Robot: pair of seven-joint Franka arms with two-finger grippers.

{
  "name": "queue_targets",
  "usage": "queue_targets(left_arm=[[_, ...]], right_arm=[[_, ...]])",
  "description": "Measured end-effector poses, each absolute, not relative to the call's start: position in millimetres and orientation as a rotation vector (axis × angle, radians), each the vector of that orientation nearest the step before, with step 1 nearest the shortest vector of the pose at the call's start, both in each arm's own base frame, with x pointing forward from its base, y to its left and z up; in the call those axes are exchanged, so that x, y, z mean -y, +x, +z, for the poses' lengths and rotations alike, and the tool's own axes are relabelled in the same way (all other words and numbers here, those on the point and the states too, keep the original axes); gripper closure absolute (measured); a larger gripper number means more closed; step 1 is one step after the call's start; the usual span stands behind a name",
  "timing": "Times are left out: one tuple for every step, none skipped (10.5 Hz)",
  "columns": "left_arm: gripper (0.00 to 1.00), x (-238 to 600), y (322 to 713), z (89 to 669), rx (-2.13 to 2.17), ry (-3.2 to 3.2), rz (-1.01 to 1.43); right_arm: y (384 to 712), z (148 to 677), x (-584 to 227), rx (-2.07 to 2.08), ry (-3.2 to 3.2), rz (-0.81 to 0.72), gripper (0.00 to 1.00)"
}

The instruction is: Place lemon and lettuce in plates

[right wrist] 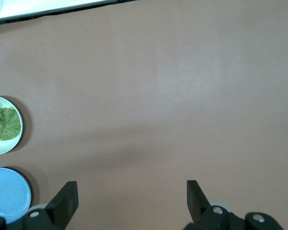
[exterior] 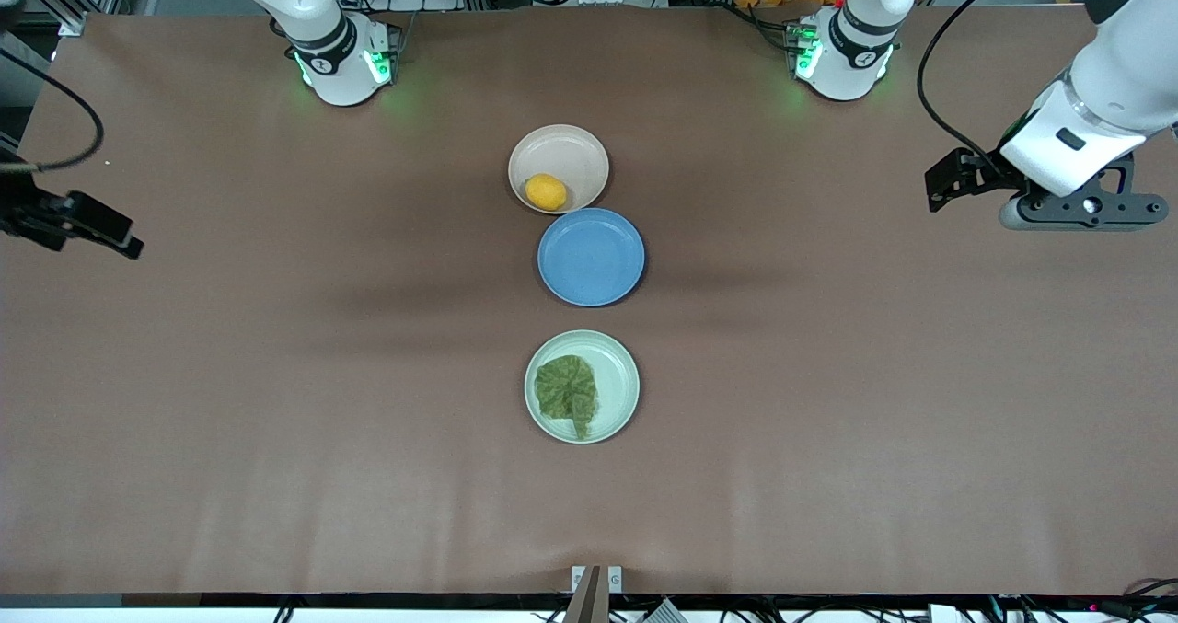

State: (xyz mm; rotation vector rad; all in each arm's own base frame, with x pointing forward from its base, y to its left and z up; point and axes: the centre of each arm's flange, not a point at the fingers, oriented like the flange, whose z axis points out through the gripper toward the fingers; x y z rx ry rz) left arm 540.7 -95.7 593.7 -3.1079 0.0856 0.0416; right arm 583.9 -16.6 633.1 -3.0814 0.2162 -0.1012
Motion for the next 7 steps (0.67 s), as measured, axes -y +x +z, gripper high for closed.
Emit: queue_targets(left_arm=[[0.0, 95.8, 541.4, 594.9, -0.087, -3.107, 0.047], [0.0, 95.6, 542.1, 594.5, -0.086, -3.107, 0.05], [0.0, 95.6, 542.2, 594.0, -0.086, -3.106, 0.056], [0.0, 95.5, 541.4, 594.4, -0.087, -3.105, 0.065], [0.0, 95.1, 540.8, 596.2, -0.087, -3.105, 0.07], [0.0, 94.4, 540.9, 598.8, -0.092, -3.105, 0.064], [0.0, 93.4, 541.5, 603.7, -0.092, -3.107, 0.049]], right_arm=[[578.6, 639.1, 18.6, -0.217, -3.092, -0.098, 0.0], [573.2, 639.7, 19.2, -0.216, -3.099, -0.053, 0.0], [570.8, 639.5, 19.3, -0.215, -3.103, -0.026, 0.0], [570.2, 640.1, 19.1, -0.214, -3.105, -0.021, 0.0], [570.1, 640.4, 18.9, -0.214, -3.106, -0.02, 0.0], [570.0, 640.3, 18.6, -0.213, -3.106, -0.018, 0.0], [569.8, 640.1, 18.5, -0.213, -3.106, -0.016, 0.0]])
